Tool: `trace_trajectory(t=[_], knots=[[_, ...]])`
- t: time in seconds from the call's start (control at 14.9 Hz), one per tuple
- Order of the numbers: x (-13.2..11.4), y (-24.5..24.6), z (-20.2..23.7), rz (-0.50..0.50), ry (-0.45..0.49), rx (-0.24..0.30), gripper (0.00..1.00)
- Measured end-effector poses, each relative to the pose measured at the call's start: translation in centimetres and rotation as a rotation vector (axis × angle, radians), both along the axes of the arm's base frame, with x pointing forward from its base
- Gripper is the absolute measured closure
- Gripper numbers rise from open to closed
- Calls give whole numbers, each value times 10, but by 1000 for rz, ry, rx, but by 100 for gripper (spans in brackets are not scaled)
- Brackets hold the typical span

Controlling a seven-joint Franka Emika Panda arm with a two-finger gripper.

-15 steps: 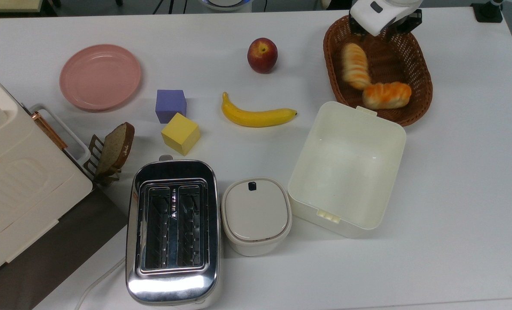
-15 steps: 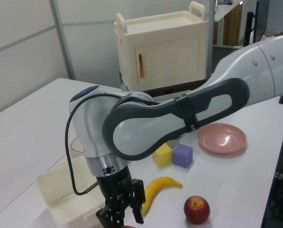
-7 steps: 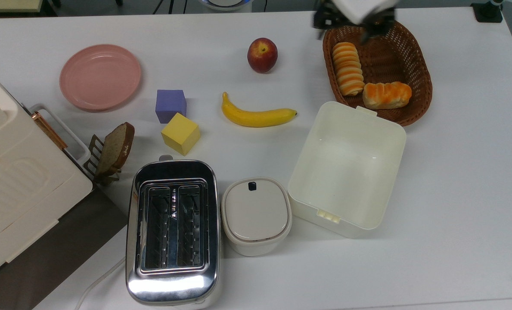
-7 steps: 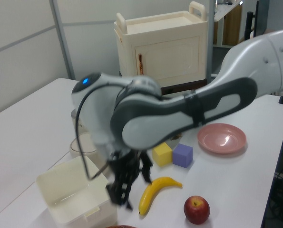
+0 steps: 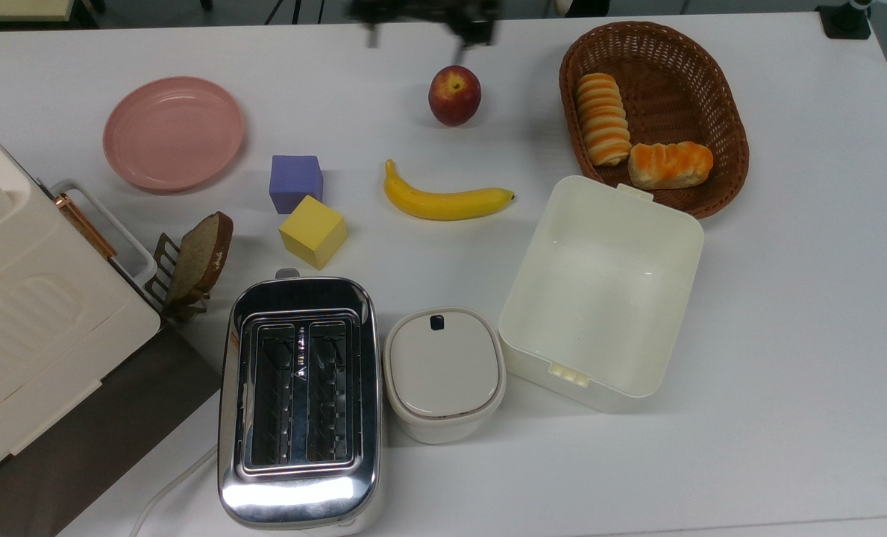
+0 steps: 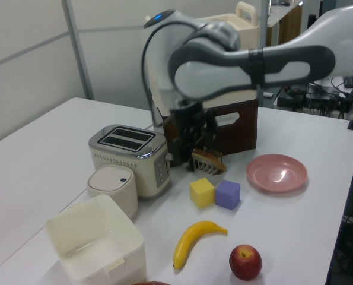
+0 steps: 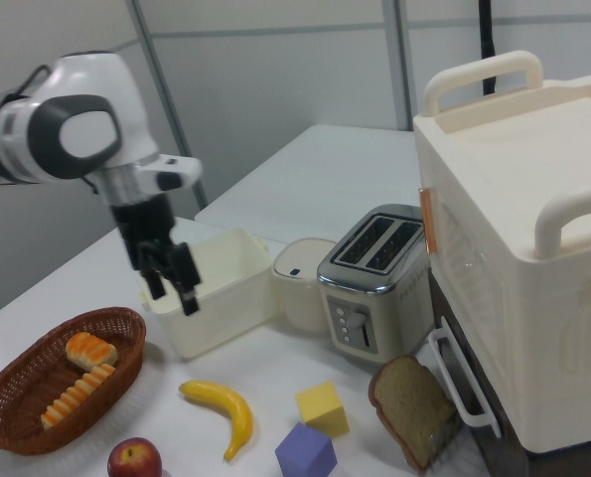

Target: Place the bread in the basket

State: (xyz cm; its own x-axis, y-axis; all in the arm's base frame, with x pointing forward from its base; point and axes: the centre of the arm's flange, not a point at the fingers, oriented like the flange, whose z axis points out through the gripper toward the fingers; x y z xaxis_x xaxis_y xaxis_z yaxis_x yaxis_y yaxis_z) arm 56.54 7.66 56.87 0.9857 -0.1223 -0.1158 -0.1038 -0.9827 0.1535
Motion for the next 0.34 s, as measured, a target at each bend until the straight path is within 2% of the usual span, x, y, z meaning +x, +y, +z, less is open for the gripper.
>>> trace_trajectory(t=[0.2,0.34], knots=[[5,-45,-1,-35,7,3,0],[6,-60,4,-62,1,39,0]])
